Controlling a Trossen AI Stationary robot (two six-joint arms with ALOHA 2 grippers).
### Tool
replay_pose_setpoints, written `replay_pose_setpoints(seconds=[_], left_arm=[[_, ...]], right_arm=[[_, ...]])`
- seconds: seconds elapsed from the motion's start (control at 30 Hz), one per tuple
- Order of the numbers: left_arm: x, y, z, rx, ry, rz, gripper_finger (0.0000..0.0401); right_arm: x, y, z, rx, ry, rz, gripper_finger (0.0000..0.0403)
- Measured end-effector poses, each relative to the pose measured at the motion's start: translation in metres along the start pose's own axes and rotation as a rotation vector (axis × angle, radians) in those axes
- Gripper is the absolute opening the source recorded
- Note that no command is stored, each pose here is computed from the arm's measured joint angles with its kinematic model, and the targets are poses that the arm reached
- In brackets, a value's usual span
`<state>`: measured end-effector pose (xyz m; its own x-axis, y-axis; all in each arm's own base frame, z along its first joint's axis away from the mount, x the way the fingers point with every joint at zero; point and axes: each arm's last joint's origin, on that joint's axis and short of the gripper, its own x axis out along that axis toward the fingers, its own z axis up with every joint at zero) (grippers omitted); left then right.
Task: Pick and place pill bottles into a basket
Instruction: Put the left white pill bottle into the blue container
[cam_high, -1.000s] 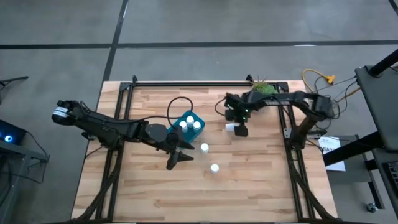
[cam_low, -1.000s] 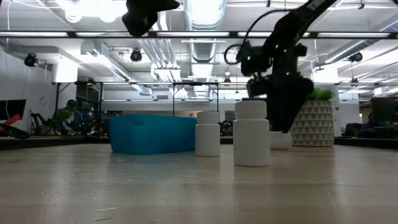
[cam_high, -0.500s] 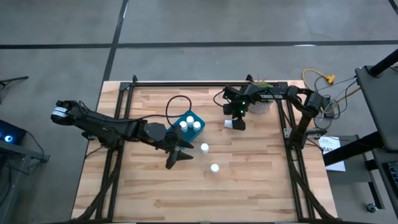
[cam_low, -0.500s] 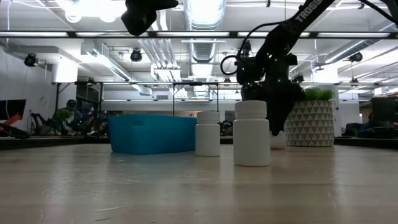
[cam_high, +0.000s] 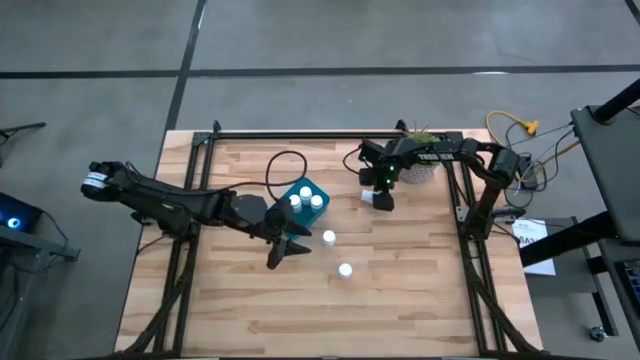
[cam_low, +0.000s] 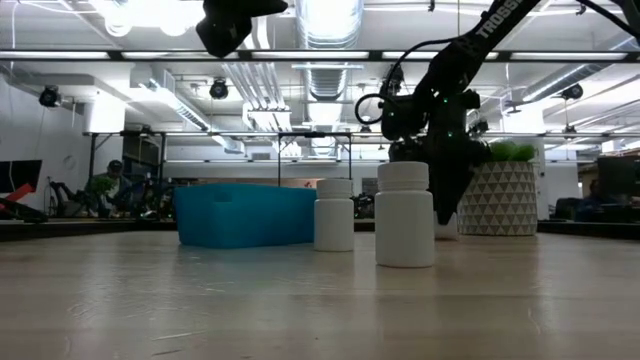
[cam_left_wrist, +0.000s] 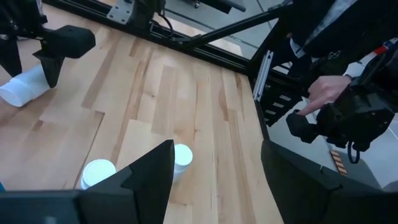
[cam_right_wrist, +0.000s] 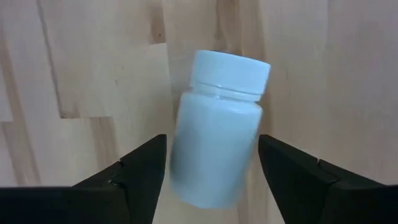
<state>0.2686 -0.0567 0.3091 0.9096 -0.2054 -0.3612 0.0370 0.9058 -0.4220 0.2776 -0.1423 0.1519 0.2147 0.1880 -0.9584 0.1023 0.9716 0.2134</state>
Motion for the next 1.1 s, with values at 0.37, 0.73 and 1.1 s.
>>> replay_pose_setpoints(seconds=[0.37, 0.73, 1.1], left_arm=[[-0.008, 0.005, 0.007, -0.009, -0.036, 0.011, 0.0224], [-0.025, 0.012, 0.017, -0.023, -0.079, 0.037, 0.0224], [-0.039, 0.018, 0.018, 0.013, -0.069, 0.076, 0.0224]], right_arm=[[0.001, 0.000, 0.000, 0.016, 0.003, -0.018, 0.0170], [0.002, 0.002, -0.002, 0.093, -0.012, 0.037, 0.0139], [-0.044, 0.020, 0.006, 0.108, -0.213, 0.055, 0.0136]])
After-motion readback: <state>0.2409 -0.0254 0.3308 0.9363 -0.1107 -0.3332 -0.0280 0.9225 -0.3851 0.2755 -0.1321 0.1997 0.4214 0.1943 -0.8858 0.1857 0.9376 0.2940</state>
